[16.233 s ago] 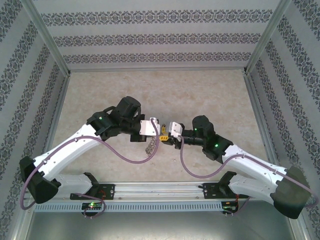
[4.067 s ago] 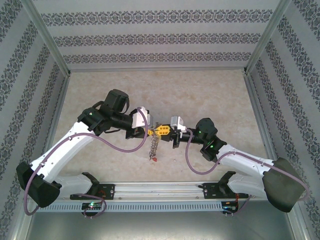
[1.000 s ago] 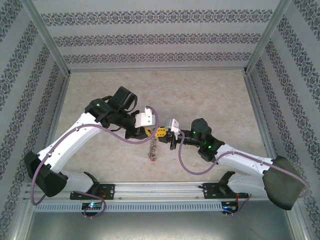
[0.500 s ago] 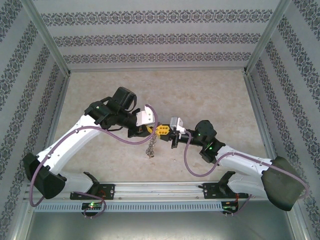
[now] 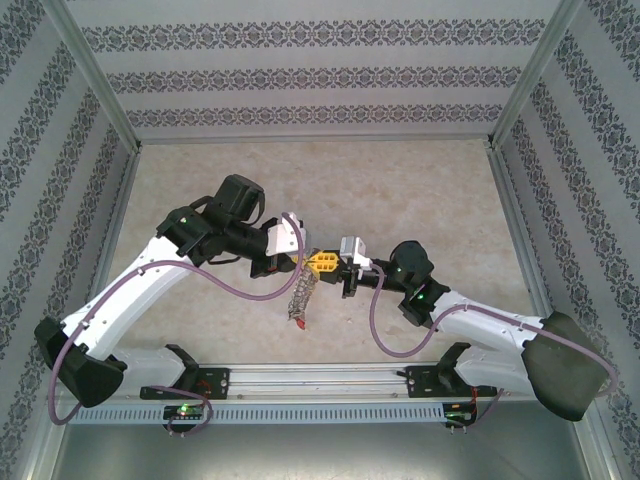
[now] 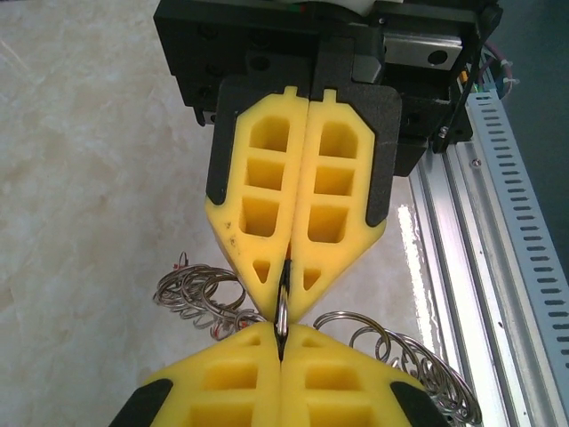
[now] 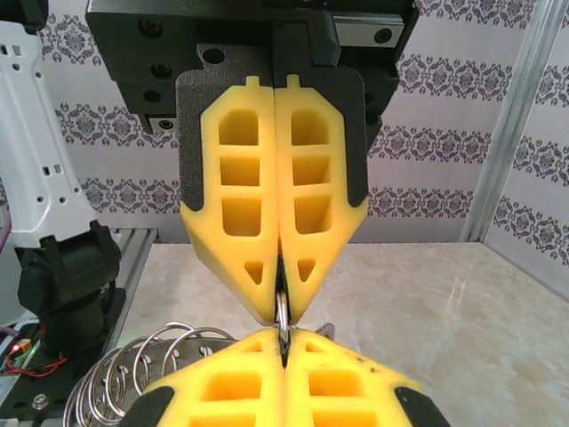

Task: Put the keys on the keyring

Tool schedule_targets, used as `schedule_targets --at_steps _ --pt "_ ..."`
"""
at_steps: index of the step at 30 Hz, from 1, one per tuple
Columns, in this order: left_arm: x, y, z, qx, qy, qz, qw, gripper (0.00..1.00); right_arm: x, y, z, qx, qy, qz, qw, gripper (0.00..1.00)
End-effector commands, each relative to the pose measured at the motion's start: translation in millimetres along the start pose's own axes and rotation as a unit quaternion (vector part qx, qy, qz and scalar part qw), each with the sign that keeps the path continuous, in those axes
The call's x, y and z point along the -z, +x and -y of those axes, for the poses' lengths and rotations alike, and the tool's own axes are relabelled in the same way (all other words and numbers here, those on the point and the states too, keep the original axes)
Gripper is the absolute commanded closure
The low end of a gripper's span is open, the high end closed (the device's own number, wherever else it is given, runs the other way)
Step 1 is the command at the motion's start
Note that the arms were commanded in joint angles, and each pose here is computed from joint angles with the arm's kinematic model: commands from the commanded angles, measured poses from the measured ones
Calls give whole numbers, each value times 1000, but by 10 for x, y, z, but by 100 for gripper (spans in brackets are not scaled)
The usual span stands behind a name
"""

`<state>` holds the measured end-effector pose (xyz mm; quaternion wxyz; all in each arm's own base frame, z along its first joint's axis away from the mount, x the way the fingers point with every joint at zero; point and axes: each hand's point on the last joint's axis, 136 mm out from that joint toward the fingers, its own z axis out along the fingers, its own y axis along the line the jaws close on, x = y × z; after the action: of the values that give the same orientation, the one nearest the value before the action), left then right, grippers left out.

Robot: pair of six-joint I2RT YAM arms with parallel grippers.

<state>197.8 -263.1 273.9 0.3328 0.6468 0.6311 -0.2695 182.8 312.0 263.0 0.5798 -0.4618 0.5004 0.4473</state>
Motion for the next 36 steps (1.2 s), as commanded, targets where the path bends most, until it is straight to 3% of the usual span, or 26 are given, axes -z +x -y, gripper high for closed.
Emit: schedule_targets --at_steps 1,3,8,12,28,36 --pt "24 -22 17 -10 3 -3 1000 100 17 -64 31 22 8 11 1000 100" --pt "22 2 -3 -4 2 -14 1000 100 15 -43 44 21 9 2 1000 99" --pt "31 91 -71 2 -10 -51 999 100 22 101 80 21 16 -49 998 79" --pt "73 224 -70 8 -14 -92 996 100 17 117 86 25 10 -82 996 75" --pt "71 298 -60 56 24 -148 987 100 -224 67 61 3 -23 -79 997 72" --pt "101 148 -92 47 16 -118 992 100 -280 127 28 -13 -35 -82 996 74"
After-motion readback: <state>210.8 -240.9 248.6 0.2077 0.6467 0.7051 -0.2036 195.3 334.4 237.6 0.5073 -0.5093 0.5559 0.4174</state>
